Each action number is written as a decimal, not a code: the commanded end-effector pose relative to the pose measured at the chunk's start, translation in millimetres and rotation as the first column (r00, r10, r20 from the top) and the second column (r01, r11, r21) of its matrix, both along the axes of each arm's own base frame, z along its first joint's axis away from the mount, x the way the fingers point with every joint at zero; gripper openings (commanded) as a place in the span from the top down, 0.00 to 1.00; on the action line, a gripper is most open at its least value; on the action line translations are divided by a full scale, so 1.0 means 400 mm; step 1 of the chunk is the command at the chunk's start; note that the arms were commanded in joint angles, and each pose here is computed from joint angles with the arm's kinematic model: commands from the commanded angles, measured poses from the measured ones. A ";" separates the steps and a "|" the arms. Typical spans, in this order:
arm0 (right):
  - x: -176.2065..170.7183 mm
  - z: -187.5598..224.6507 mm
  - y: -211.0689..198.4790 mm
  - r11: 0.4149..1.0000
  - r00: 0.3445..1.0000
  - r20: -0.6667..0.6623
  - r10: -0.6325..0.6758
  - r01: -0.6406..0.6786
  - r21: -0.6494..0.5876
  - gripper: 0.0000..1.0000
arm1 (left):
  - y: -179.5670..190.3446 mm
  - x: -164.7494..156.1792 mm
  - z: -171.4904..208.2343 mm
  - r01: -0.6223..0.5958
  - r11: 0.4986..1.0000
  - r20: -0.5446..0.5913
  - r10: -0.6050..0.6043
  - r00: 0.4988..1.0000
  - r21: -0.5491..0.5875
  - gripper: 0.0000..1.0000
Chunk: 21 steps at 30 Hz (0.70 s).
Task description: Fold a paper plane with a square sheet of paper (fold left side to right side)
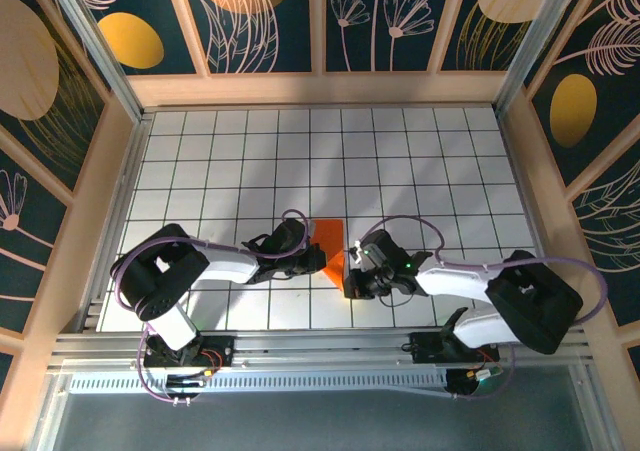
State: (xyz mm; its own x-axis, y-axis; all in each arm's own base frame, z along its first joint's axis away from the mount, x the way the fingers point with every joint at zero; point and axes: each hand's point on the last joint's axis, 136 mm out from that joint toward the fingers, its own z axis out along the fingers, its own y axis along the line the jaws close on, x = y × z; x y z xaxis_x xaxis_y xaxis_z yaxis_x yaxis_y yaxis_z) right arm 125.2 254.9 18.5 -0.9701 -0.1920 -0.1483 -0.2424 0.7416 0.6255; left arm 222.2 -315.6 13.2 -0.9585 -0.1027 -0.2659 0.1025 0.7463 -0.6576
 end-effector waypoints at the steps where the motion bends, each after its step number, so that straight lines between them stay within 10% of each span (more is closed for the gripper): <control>1: -0.019 0.034 -0.018 1.000 1.000 -0.012 0.015 -0.015 -0.019 1.00 | 0.052 -0.008 -0.056 -0.037 0.993 -0.035 0.042 0.999 0.111 1.00; 21: 0.097 0.065 0.068 0.997 0.994 0.086 -0.061 0.056 0.056 1.00 | 0.045 -0.008 -0.055 -0.032 0.994 -0.039 0.036 0.999 0.101 1.00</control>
